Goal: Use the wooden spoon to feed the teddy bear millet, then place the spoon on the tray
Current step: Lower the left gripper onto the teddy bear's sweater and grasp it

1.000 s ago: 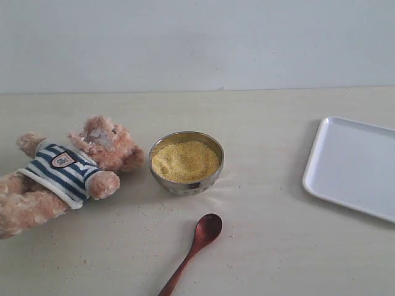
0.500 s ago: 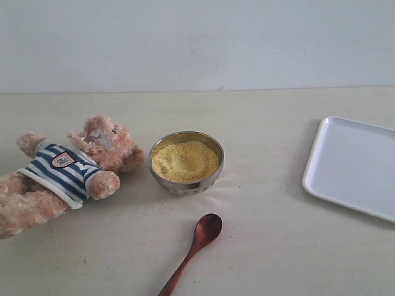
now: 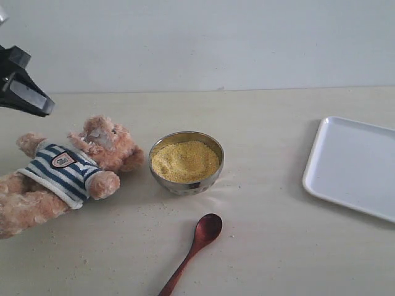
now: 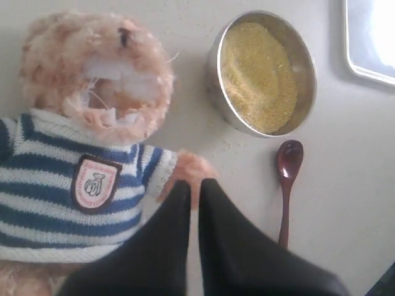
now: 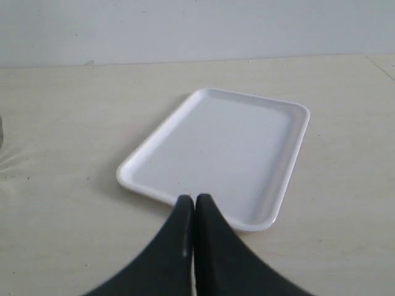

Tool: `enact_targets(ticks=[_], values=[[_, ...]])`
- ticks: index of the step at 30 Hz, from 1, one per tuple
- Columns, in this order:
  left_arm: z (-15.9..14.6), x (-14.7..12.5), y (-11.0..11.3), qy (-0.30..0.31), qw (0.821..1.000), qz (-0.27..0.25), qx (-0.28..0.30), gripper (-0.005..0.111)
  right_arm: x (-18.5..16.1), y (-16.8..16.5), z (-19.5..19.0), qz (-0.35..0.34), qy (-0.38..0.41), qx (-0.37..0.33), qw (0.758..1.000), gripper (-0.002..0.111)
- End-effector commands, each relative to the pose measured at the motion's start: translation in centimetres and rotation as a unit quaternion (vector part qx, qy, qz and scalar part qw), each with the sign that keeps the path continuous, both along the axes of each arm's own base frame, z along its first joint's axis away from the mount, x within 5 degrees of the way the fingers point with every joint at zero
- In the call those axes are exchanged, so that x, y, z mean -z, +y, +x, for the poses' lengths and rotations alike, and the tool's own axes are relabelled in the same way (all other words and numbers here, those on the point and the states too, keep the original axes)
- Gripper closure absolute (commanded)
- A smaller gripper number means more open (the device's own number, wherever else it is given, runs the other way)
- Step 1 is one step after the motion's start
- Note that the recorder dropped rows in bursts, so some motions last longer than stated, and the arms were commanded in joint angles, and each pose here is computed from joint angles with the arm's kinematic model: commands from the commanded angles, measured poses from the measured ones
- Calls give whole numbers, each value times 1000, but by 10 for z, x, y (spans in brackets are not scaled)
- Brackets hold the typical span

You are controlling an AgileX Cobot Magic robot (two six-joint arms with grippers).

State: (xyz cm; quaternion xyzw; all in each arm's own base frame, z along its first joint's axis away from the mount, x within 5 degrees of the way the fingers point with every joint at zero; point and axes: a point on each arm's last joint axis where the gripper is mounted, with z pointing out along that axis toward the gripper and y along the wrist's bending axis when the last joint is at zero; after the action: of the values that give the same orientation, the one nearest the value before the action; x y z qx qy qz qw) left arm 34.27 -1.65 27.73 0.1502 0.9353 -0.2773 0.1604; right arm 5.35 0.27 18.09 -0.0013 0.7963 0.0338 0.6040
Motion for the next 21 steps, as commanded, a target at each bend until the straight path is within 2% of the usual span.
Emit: enact_targets(ticks=[1,3,6,8,10,12,13,18,21], values=[[11,22,1,20,999,2,35,102,-1,0,0,0,-8,1,1000,108],[11,25,3,15,998,15,52,101,-1,0,0,0,-8,1,1000,108],[13,26,4,0,998,25,55,87,-1,0,0,0,-8,1,1000,108],[13,26,4,1,998,25,57,66,-1,0,0,0,-8,1,1000,108],[12,26,4,9,998,22,54,37,-1,0,0,0,-8,1,1000,108],[11,27,2,31,999,13,28,10,-1,0,0,0,-8,1,1000,108],[10,26,2,37,999,9,24,-1,-1,0,0,0,-8,1,1000,108],[13,27,3,14,999,17,33,-1,-1,0,0,0,-8,1,1000,108],[14,30,10,-4,996,70,54,-1,-1,0,0,0,-8,1,1000,108]])
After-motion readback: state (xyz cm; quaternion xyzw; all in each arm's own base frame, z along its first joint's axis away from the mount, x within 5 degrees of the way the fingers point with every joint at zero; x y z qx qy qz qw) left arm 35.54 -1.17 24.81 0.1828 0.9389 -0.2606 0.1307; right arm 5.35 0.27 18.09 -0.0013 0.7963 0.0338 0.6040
